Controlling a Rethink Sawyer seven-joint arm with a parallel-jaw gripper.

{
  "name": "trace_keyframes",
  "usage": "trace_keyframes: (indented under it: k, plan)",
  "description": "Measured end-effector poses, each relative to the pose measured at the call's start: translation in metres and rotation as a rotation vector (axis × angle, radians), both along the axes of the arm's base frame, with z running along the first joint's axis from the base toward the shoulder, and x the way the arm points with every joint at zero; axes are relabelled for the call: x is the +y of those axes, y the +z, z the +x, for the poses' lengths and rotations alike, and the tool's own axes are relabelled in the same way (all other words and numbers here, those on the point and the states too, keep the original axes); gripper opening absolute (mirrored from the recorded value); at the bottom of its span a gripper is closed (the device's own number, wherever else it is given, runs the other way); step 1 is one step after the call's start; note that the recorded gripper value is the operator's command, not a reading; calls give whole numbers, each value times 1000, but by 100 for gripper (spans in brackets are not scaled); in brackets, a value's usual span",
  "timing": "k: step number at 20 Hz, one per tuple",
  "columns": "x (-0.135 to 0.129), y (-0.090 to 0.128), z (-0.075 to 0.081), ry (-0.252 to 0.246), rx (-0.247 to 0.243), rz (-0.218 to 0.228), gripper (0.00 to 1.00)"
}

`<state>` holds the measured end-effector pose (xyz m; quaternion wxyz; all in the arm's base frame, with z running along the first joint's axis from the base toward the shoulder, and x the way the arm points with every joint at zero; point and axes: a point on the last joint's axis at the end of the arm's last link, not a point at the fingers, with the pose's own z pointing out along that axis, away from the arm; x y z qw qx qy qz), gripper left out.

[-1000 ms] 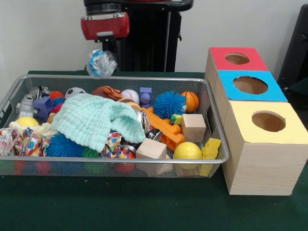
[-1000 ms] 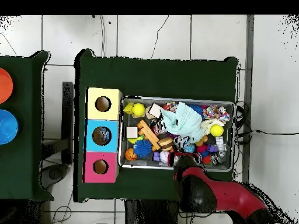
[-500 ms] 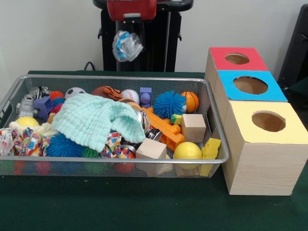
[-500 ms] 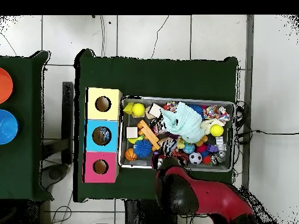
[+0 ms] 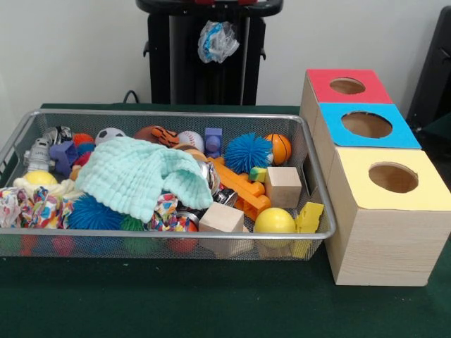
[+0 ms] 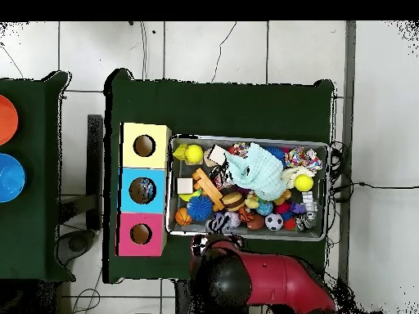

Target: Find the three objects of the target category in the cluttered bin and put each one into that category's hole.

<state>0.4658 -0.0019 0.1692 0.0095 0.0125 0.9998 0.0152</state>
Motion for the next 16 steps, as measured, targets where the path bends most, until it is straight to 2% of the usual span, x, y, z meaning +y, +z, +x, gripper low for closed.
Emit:
trace_keyframes:
  k: [12,16]
  plan:
    - [24,15,3,-22,-19,-14,0]
    - [38,24,9,-12,-38,-27,0]
